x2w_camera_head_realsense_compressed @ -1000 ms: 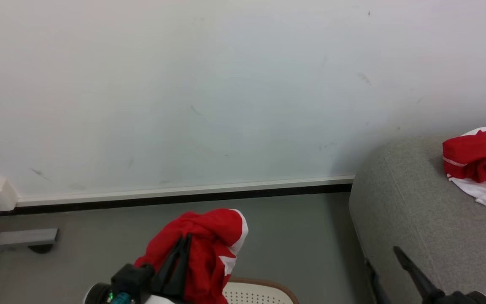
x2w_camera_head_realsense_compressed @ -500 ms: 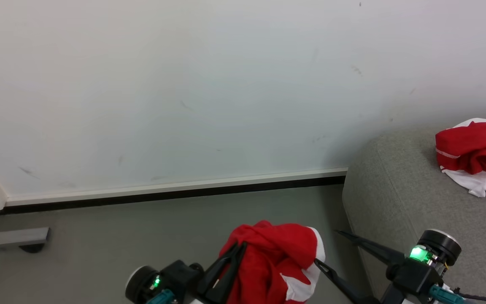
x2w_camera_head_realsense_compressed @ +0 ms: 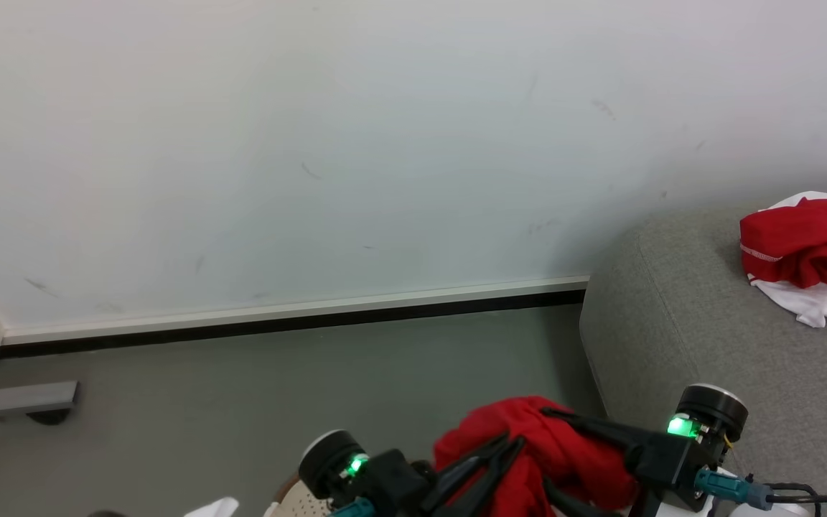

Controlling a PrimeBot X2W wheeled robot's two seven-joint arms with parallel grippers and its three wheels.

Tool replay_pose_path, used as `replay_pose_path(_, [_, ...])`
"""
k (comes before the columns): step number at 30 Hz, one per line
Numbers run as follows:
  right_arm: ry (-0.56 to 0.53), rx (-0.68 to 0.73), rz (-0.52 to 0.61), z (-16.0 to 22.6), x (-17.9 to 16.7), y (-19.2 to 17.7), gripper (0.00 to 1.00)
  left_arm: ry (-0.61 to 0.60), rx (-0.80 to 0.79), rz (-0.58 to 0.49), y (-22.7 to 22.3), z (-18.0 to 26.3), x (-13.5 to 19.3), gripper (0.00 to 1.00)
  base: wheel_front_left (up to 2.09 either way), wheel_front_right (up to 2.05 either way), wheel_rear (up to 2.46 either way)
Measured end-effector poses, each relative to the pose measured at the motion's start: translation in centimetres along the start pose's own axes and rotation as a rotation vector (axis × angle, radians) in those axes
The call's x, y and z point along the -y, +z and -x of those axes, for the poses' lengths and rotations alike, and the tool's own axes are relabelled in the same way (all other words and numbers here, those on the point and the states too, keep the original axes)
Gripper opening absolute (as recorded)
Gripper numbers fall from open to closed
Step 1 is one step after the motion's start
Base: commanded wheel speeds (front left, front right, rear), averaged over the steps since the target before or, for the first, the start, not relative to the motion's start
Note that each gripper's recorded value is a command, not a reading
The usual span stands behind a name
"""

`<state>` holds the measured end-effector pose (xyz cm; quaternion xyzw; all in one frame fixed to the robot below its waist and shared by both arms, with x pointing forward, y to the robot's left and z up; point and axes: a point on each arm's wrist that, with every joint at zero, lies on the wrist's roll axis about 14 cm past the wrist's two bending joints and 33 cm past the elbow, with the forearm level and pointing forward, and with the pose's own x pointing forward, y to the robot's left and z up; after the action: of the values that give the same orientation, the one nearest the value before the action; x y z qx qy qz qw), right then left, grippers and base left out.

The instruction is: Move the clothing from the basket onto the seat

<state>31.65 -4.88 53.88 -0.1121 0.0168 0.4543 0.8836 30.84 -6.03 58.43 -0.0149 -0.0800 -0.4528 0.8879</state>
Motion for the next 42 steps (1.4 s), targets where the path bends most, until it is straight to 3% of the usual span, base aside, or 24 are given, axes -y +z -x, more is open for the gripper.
replay_pose_path(6, [0.008, -0.007, -0.059, -0.1, -0.4, -0.8, 1.0, -0.062, 0.012, 0.027, 0.2, -0.4, 1.5, 0.0, 0.0, 0.0, 0.0])
replay_pose_path(7, [0.006, -0.009, -0.076, -0.1, -0.4, -1.0, 0.57, -0.066, 0.015, 0.03, 0.2, -0.4, 1.5, 0.0, 0.0, 0.0, 0.0])
replay_pose_path(8, [0.001, 0.001, -0.094, -0.2, -0.4, -0.9, 0.22, -0.068, 0.016, 0.036, 0.2, -0.4, 1.5, 0.0, 0.0, 0.0, 0.0])
replay_pose_path(9, [-0.003, 0.006, -0.11, -0.3, -0.4, -0.9, 0.0, -0.07, 0.017, 0.037, 0.2, -0.4, 1.5, 0.0, 0.0, 0.0, 0.0])
replay_pose_path(17, [-0.04, 0.02, -0.186, 0.1, 0.3, -1.4, 0.0, -0.061, -0.003, 0.05, -0.8, -0.5, 1.1, 0.0, 0.0, 0.0, 0.0])
replay_pose_path(18, [-0.054, 0.025, -0.19, 0.2, 0.7, -1.4, 0.0, -0.059, -0.004, 0.05, -0.9, -0.6, 1.0, 0.14, 0.0, 0.0, 0.0])
replay_pose_path(19, [-0.067, 0.033, -0.193, 0.4, 1.0, -1.3, 0.0, -0.052, -0.002, 0.05, -0.9, -0.6, 0.8, 0.37, 0.0, 0.0, 0.0])
replay_pose_path(21, [-0.094, 0.04, -0.193, 0.8, 1.8, -1.2, 0.0, -0.045, -0.006, 0.051, -1.2, -0.8, 0.6, 1.0, 0.0, 0.0, 0.0])
replay_pose_path(29, [-0.254, 0.062, -0.171, 4.5, 5.7, -0.8, 0.0, -0.074, -0.028, 0.068, -2.8, -1.8, 1.3, 1.0, 0.0, 0.0, 0.0])
replay_pose_path(42, [-0.606, 0.062, -0.139, 14.5, 11.1, -1.1, 0.0, -0.247, -0.056, 0.123, -4.8, -5.3, 5.6, 1.0, 0.0, 0.0, 0.0])
